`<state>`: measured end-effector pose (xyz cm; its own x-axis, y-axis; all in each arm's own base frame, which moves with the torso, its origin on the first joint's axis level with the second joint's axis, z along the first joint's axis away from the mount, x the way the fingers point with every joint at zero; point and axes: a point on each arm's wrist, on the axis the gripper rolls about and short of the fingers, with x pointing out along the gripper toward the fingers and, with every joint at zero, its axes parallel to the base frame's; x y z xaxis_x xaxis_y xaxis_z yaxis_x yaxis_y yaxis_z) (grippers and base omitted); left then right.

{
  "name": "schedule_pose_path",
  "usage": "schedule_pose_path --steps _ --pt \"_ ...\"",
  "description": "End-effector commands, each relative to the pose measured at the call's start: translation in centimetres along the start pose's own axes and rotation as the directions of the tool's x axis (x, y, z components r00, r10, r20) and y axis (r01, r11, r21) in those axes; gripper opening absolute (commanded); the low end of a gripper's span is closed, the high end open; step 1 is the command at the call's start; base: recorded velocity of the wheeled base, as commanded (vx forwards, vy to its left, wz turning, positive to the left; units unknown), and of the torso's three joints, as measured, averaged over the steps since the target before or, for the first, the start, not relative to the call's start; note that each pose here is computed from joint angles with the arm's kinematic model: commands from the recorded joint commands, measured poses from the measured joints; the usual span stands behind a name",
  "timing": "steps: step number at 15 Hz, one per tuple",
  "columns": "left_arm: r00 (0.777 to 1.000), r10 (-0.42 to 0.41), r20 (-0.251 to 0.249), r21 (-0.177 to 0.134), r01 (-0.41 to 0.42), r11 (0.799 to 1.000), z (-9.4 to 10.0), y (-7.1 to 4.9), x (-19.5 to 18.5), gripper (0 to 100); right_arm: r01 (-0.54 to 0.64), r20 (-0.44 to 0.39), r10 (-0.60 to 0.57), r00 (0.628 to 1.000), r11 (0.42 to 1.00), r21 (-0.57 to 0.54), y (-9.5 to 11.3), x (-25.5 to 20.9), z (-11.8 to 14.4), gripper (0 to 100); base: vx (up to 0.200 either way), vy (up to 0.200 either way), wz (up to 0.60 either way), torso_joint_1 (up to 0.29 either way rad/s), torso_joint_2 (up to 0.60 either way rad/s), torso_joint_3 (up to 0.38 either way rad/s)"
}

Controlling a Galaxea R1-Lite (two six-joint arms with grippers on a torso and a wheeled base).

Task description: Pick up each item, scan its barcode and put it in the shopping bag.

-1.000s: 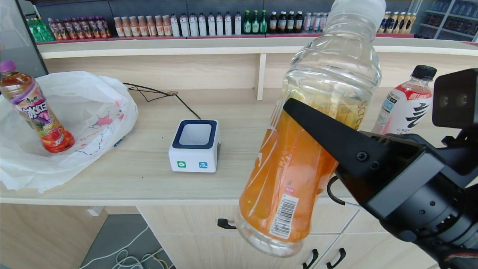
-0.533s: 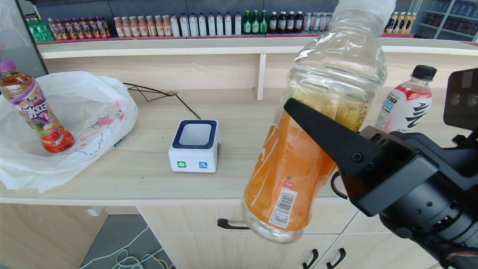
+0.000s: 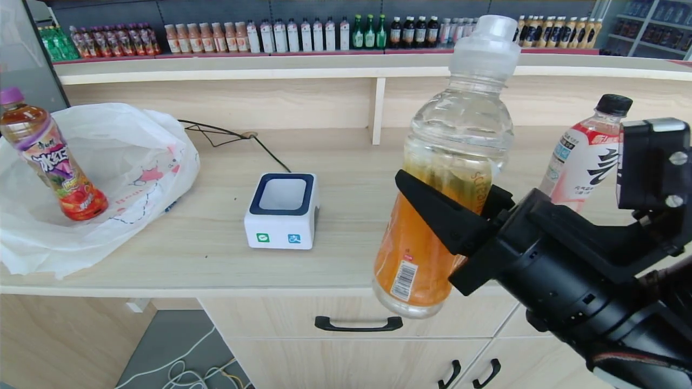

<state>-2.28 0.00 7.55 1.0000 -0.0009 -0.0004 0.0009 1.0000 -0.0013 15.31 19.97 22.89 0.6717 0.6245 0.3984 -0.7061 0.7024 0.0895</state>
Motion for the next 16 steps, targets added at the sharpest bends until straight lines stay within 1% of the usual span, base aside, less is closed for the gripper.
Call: schedule_pose_path --steps 1,2,3,4,5,8,11,16 --pt "1.000 -0.001 0.000 0.000 0.001 1.000 0.0 0.0 0.0 100 0.072 0.004 -0.072 0.997 0.996 -0.055 0.0 0.8 -0.3 0 0.000 0.000 0.00 0.000 0.00 0.000" --pt "1.000 0.001 0.000 0.000 -0.001 1.000 0.0 0.0 0.0 100 0.089 0.005 -0.089 0.996 0.993 -0.072 0.0 1.0 -0.3 0 0.000 0.000 0.00 0.000 0.00 0.000" --pt "1.000 -0.001 0.000 0.001 0.001 1.000 0.0 0.0 0.0 100 0.126 0.013 -0.125 0.992 0.985 -0.121 -0.1 1.4 -0.3 0 0.000 0.000 0.00 0.000 0.00 0.000" --pt "1.000 -0.001 0.000 0.010 0.001 1.000 0.0 0.0 0.0 100 0.155 0.014 -0.154 0.988 0.976 -0.152 -0.1 1.5 -0.4 0 0.000 0.000 0.00 0.000 0.00 0.000" --pt "1.000 -0.002 0.000 0.021 0.002 1.000 0.0 0.0 0.0 100 0.177 0.011 -0.177 0.984 0.971 -0.160 -0.2 1.4 -0.5 0 0.000 0.000 0.00 0.000 0.00 0.000" --pt "1.000 -0.002 -0.001 0.021 0.002 1.000 0.0 0.0 0.0 100 0.188 0.012 -0.189 0.982 0.968 -0.168 -0.2 1.5 -0.6 0 0.000 0.000 0.00 0.000 0.00 0.000" --pt "1.000 -0.002 0.000 0.020 0.002 1.000 0.0 0.0 0.0 100 0.235 0.018 -0.237 0.971 0.950 -0.206 -1.7 1.7 -0.7 0 0.000 0.000 0.00 0.000 0.00 0.000" --pt "1.000 -0.002 0.000 0.021 0.002 1.000 0.0 0.0 0.0 100 0.235 0.010 -0.239 0.971 0.949 -0.209 -1.7 1.5 -0.9 0 0.000 0.000 0.00 0.000 0.00 0.000"
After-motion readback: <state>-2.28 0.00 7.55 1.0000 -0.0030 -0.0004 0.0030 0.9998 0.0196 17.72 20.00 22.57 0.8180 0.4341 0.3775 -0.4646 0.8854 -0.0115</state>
